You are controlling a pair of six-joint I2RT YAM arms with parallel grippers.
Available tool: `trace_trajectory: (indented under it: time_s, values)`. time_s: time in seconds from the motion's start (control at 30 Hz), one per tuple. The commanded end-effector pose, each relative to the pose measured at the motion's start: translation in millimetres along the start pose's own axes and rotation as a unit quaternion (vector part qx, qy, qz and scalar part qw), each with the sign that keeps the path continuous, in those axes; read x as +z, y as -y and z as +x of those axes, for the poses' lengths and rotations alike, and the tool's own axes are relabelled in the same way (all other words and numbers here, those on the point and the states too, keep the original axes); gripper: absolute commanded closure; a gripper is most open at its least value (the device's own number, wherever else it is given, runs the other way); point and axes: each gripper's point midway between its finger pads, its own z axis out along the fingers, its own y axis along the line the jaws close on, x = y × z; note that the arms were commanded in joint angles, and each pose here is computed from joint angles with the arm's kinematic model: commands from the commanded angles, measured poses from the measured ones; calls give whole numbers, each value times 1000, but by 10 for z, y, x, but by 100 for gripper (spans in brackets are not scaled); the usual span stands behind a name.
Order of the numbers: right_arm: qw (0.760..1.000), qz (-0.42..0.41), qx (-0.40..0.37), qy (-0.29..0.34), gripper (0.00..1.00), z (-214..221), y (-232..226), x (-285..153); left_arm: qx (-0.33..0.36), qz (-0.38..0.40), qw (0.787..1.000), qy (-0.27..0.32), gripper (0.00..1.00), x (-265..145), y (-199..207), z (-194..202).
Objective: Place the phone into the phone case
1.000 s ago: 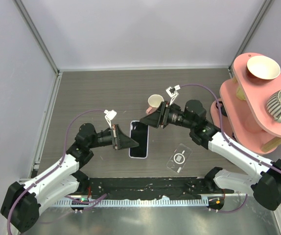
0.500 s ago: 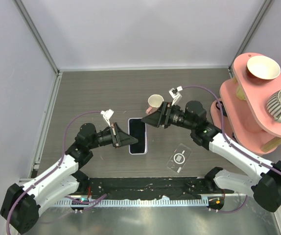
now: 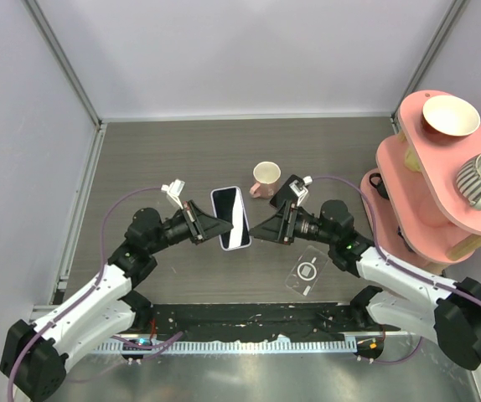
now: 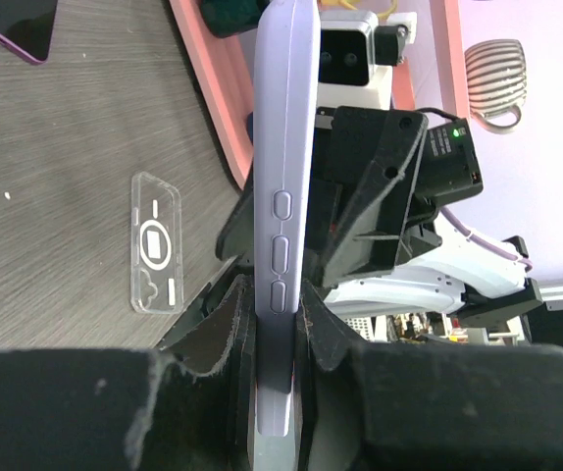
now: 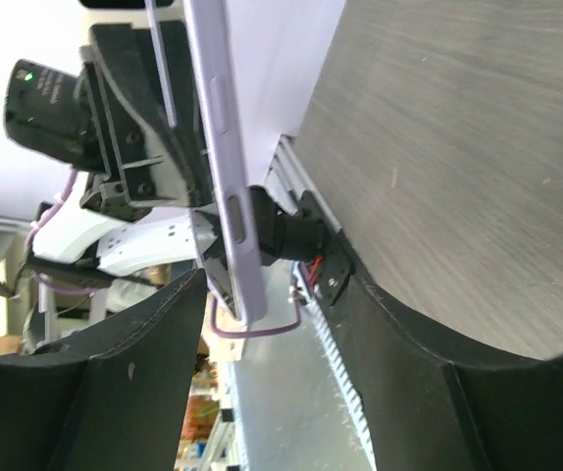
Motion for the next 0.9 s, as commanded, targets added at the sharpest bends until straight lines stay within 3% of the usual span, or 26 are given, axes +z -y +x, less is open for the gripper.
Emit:
trace_trajectory:
  time_s: [0.0, 0.23, 0.47, 0.57, 0.6, 0.7, 0.87]
  values:
    - [993, -119, -19, 6, 36, -58, -485, -52, 8, 50, 998, 35, 100, 44, 289, -200]
    - [991, -135, 4, -5, 45, 43, -395, -47, -1, 38, 999, 39, 100, 92, 141, -190]
    - [989, -149, 10, -15, 45, 85, -390, -19, -8, 51, 998, 36, 100, 126, 136, -180]
    - [988, -156, 6, -14, 56, 77, -422, -27, -6, 51, 998, 37, 100, 128, 130, -182]
    - [988, -157, 5, -12, 70, 76, -429, -33, -6, 47, 998, 36, 100, 132, 115, -180]
    - [987, -159, 1, -7, 97, 58, -454, -44, -1, 30, 999, 30, 100, 147, 32, -159]
    - [992, -122, -10, -1, 99, 24, -358, -1, 23, -39, 999, 1, 100, 183, -284, -70]
